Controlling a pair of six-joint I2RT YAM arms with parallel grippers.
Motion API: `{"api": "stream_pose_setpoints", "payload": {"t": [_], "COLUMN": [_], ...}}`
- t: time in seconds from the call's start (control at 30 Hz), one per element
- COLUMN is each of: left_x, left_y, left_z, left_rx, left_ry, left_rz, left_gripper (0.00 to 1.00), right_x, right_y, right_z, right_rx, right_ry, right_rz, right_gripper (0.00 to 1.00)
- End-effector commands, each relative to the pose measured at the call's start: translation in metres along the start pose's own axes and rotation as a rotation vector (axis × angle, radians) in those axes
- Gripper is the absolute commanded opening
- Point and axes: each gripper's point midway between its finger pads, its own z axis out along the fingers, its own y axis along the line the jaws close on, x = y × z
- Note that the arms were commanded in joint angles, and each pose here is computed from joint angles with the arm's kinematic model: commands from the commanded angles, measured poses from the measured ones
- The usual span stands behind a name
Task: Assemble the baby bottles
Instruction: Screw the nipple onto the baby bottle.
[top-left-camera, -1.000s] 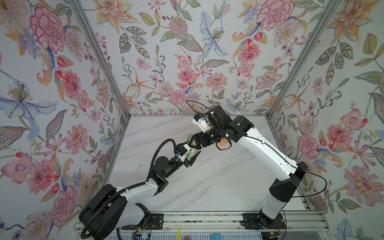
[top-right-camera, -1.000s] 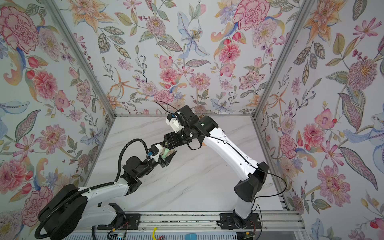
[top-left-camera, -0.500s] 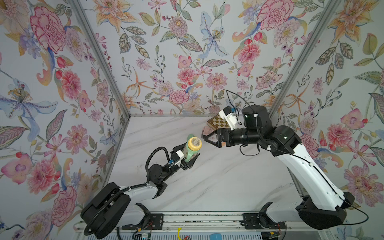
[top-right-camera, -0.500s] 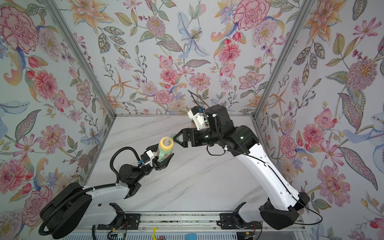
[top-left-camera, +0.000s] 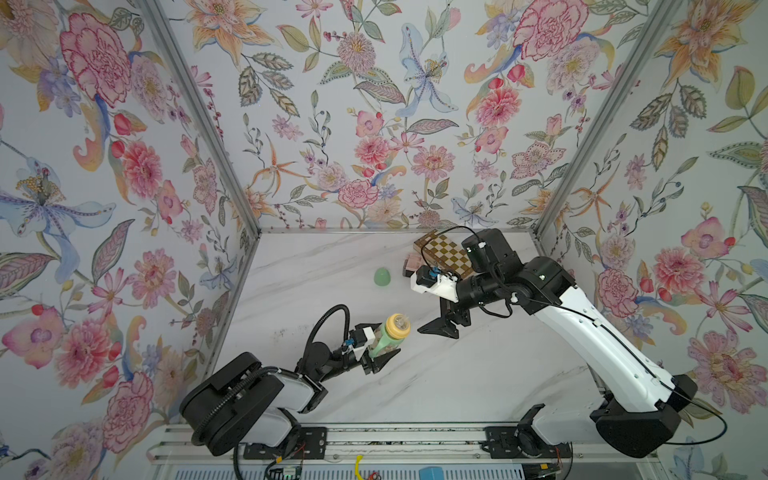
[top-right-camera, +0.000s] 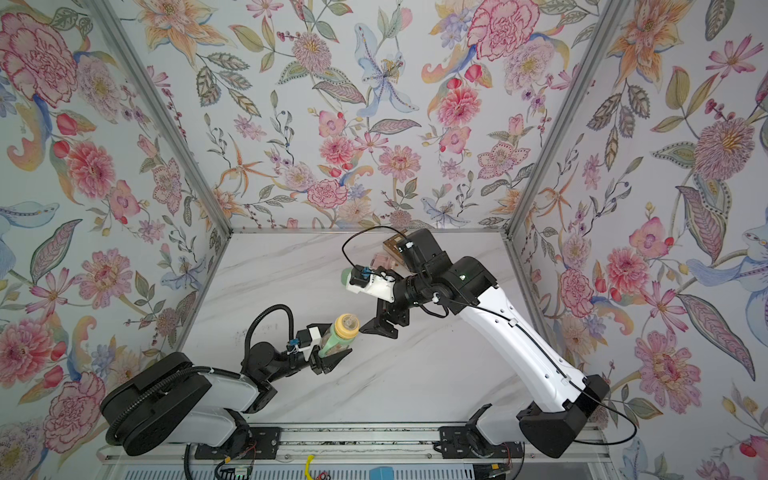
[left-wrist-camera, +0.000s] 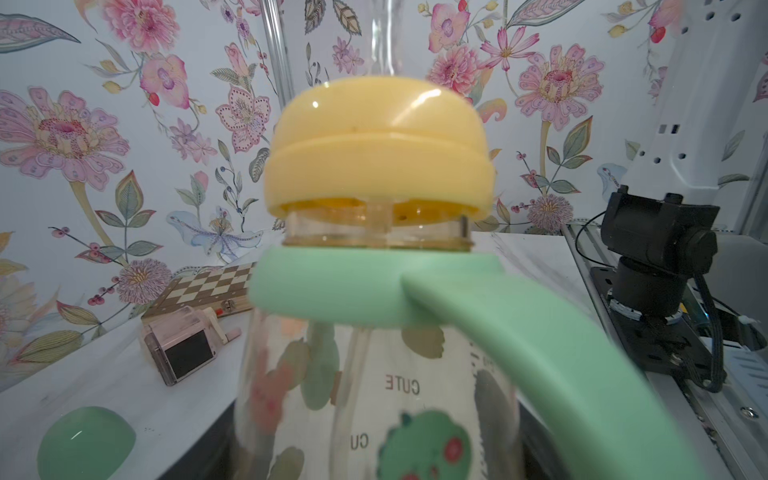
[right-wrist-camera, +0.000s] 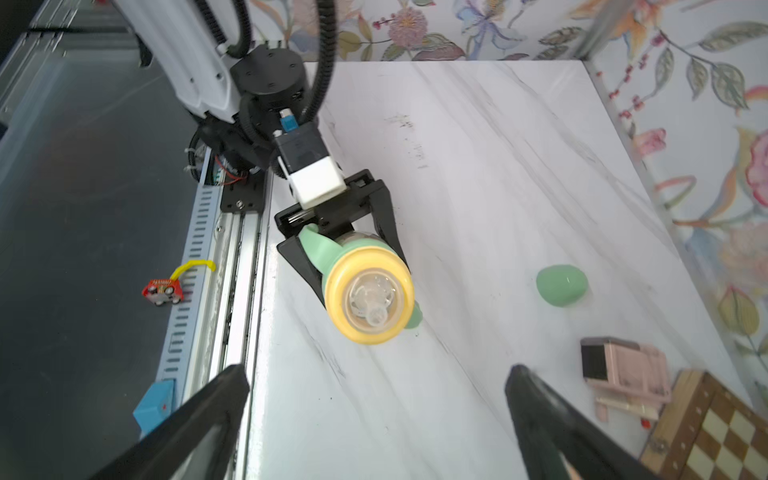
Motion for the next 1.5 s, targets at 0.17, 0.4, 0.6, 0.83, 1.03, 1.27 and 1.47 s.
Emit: {"api": "stream_pose_setpoints", "payload": {"t": [0.17, 0.4, 0.6, 0.83, 1.03, 1.27, 1.47], "left_x": [-0.063, -0.068, -0.067, -0.070, -0.070, -0.071, -0.072], "left_y": [-0.015, -0.016, -0.015, -0.014, -0.014, -0.011, 0.039], "left_z": [-0.005, -0.007, -0.007, -0.006, -0.006, -0.005, -0.010], "left_rx": [0.050, 0.050, 0.044, 0.043, 0.042, 0.030, -0.278], "left_ry": [-0.254, -0.268, -0.266, -0.275, -0.273, -0.277, -0.246], "left_rz": [0.150, 0.151, 0.145, 0.148, 0.148, 0.148, 0.194], "left_gripper": [0.00, 0.00, 0.00, 0.00, 0.00, 0.00, 0.00], "right_x": [0.017, 0.023, 0.025, 0.030, 0.036, 0.029, 0.024], "right_y": [0.017, 0.019, 0.015, 0.013, 0.012, 0.008, -0.013], "right_z": [0.031, 0.055, 0.067, 0.078, 0.081, 0.082, 0.089], "right_rx": [-0.136, -0.186, -0.163, -0.140, -0.124, -0.107, 0.038], "right_ry": [0.084, 0.126, 0.145, 0.170, 0.184, 0.175, 0.220], "right_rz": [-0.199, -0.184, -0.165, -0.155, -0.156, -0.117, 0.322], "right_gripper": [0.93, 0.83, 0.70, 0.66, 0.68, 0.52, 0.43]}}
